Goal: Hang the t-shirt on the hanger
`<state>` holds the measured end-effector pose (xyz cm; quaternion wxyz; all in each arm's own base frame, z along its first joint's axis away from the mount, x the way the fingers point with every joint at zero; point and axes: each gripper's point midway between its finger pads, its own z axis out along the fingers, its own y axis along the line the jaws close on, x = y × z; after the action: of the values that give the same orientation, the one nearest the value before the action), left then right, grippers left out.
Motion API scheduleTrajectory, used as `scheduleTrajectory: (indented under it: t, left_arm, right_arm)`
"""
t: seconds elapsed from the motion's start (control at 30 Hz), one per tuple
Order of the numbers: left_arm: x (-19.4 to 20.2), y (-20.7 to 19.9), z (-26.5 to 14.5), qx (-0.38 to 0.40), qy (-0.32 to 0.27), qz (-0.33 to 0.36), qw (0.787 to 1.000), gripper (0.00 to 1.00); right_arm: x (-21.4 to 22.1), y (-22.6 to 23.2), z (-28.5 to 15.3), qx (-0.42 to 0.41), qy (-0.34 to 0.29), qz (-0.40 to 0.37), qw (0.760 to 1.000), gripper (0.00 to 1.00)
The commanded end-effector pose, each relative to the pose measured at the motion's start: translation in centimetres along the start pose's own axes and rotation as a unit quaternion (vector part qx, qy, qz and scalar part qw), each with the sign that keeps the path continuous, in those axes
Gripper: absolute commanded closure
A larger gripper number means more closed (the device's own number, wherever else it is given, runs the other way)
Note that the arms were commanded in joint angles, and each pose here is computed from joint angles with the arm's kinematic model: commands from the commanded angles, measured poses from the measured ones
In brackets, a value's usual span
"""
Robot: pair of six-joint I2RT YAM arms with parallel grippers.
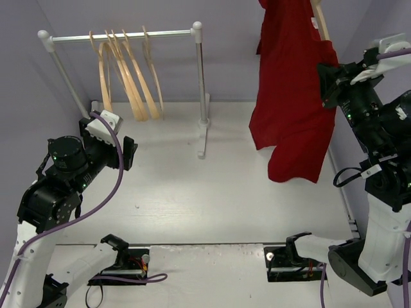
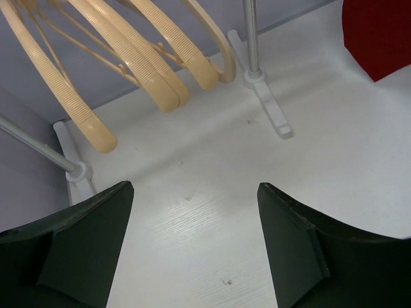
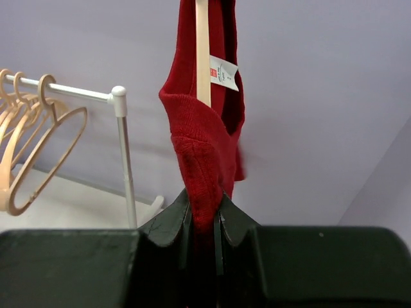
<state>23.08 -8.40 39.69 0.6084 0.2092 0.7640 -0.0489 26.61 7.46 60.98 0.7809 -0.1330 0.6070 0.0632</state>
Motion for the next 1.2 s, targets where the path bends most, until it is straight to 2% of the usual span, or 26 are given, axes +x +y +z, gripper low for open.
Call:
scheduleTrajectory:
  t: [0.0,0.07,0.17,0.33,0.43,0.57,0.7,0.97,1.17]
  left_arm:
    - [-2.1,0.7,0.1,-0.015,-0.034,-0.012,0.999,0.27]
    - [-2.0,0.7,0.1,-0.017,-0.033,-0.011,0.999,0.27]
    - [-2.0,0.8,0.1,-0.02,-0.033,-0.009,0.999,0.27]
    - [-2.1,0.7,0.4,-0.018,-0.031,-0.014,0.999,0.27]
    - [-1.9,0.6,0.7,-0.016,-0.026,-0.019,0.999,0.27]
    - [-1.4,0.6,0.8,-0.019,-0.021,-0.024,0.999,0.27]
    - [-0.6,0.9,0.6,-0.029,-0.016,-0.025,0.999,0.27]
    - [0.8,0.7,1.4,-0.031,0.005,-0.031,0.999,0.27]
    - [1.7,1.2,1.6,-0.051,0.016,-0.034,0.998,0.27]
  right_arm:
    - [1.3,2.6,2.5,-0.068,-0.008,0.009,0.998,1.0]
    - [2.8,4.8,2.0,-0.125,0.005,0.016,0.992,1.0]
    - [3.2,6.5,0.9,-0.167,0.001,0.032,0.985,1.0]
    - [1.6,7.6,-0.3,-0.195,-0.021,0.062,0.979,1.0]
    - [2.2,7.8,0.0,-0.196,-0.01,0.084,0.977,1.0]
    - [5.0,8.9,1.2,-0.208,0.028,0.123,0.97,1.0]
    - [12.3,9.5,1.6,-0.185,0.102,0.155,0.965,1.0]
    - [19.8,11.5,1.7,-0.173,0.142,0.205,0.953,1.0]
    - [21.3,15.1,4.6,-0.173,0.147,0.185,0.956,1.0]
